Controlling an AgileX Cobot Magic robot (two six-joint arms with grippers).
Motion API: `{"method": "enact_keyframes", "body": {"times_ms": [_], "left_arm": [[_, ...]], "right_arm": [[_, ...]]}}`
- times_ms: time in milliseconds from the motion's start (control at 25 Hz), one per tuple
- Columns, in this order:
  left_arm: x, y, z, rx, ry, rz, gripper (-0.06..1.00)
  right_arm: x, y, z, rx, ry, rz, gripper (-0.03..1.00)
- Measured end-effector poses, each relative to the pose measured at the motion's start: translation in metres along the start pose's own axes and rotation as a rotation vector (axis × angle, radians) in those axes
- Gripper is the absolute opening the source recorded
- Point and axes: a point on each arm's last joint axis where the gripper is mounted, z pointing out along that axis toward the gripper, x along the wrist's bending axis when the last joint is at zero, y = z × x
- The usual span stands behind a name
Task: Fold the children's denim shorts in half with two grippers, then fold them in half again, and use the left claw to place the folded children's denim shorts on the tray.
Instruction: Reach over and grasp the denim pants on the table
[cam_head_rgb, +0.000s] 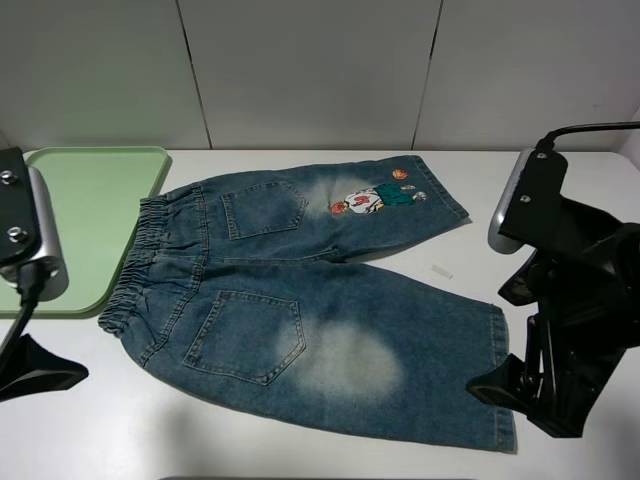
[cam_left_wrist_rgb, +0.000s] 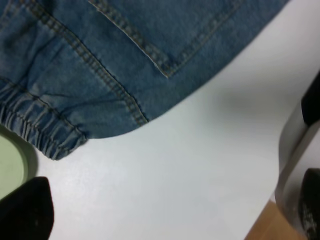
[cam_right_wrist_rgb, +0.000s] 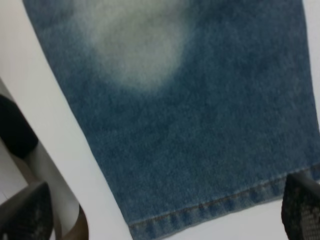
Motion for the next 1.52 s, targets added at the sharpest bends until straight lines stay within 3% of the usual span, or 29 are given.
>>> {"method": "enact_keyframes", "body": {"times_ms": [400, 1160, 1520], "left_arm": [[0.005, -0.007, -0.001, 0.077, 0.054, 0.092, 0.98], [0.001, -0.025, 0.027, 0.174, 0.013, 0.201, 0.96], [0.010, -0.017, 0.049, 0.196, 0.017, 0.217, 0.96]], "right_arm": [[0.001, 0.004, 0.012, 0.042, 0.010, -0.049, 0.69], [-0.001, 0.007, 0.031, 0.102, 0.036, -0.084, 0.69], [-0.001, 0.008, 0.037, 0.120, 0.049, -0.095, 0.69]]}}
